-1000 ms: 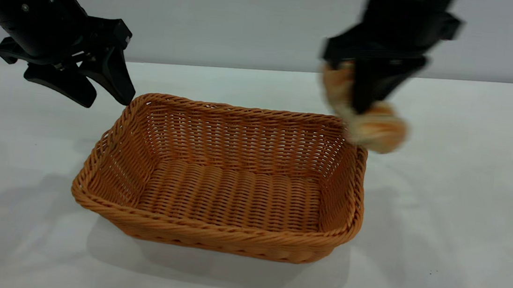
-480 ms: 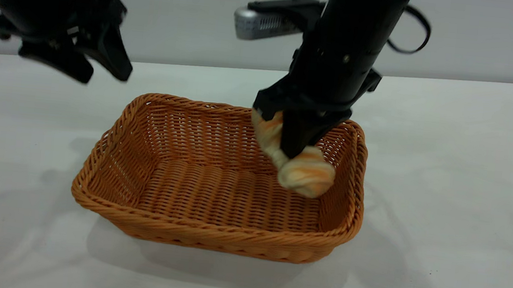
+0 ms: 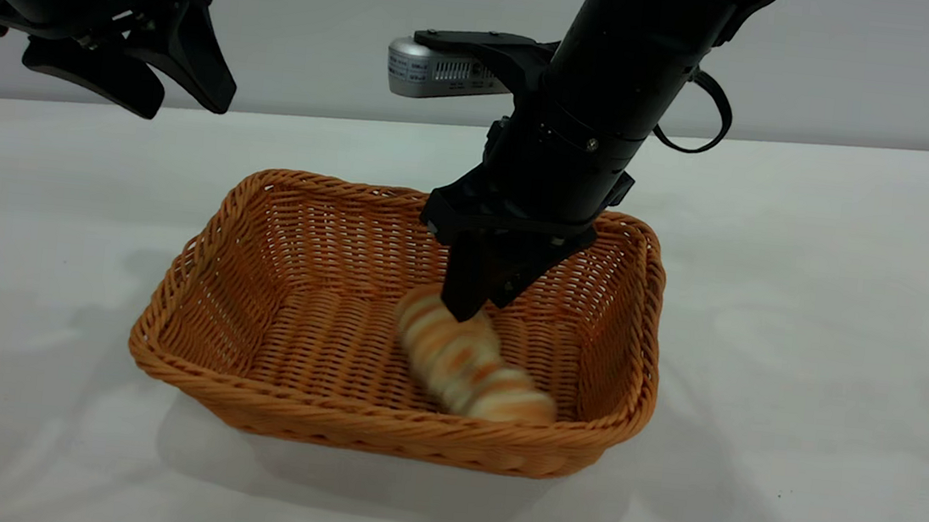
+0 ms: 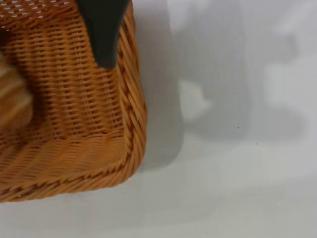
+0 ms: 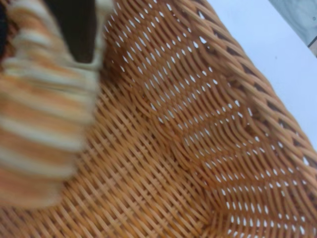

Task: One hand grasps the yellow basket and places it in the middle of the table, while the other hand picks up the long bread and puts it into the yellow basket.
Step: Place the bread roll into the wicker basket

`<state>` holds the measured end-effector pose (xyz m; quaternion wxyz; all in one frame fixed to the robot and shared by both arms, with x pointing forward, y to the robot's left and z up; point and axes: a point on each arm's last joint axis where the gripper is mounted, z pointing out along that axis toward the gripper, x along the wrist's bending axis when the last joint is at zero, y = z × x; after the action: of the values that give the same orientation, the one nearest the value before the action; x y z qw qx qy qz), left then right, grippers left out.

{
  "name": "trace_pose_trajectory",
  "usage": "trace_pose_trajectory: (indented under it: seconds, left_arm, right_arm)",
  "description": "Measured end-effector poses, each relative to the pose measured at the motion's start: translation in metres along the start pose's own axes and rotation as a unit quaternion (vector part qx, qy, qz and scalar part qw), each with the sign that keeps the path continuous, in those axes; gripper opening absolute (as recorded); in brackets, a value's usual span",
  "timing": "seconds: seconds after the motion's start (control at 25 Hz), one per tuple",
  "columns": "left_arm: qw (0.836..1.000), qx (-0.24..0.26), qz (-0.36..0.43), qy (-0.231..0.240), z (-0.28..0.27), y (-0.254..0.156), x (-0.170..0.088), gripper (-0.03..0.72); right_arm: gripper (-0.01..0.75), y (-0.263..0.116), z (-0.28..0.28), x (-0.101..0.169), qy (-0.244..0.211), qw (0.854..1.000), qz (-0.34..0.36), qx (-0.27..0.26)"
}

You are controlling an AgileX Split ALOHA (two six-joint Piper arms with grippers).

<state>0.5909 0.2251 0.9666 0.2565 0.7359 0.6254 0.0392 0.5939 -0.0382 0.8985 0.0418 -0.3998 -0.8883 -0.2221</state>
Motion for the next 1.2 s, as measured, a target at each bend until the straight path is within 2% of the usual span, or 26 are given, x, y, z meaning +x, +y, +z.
trace_pose_trajectory:
  seconds: [0.12, 0.24, 0.44, 0.56, 0.96, 1.2]
  left_arm:
    - [1.0, 0.004, 0.0, -0.001, 0.0, -0.001, 0.0, 0.572]
    - [1.0, 0.01, 0.001, -0.003, 0.0, -0.002, -0.001, 0.572]
    - [0.999, 0.013, 0.037, -0.009, -0.008, -0.003, -0.004, 0.572]
    - [0.998, -0.01, 0.057, -0.011, -0.027, 0.0, -0.01, 0.572]
    - [0.991, -0.061, 0.116, 0.005, -0.106, -0.006, -0.029, 0.572]
    - [0.989, -0.086, 0.119, 0.006, -0.138, -0.031, -0.037, 0.572]
  right_arm:
    - [0.565, 0.0, 0.0, 0.0, 0.001, 1.0, -0.001, 0.002]
    - [0.613, -0.003, 0.0, 0.002, 0.009, 1.0, 0.0, 0.015]
    - [0.572, -0.007, -0.001, 0.002, 0.013, 0.999, -0.012, 0.037]
    - [0.535, -0.005, -0.011, 0.001, 0.008, 0.999, -0.018, 0.032]
    - [0.508, 0.007, -0.11, 0.017, -0.033, 0.997, -0.071, -0.019]
    - [0.508, 0.001, -0.162, 0.031, -0.058, 0.994, -0.087, -0.03]
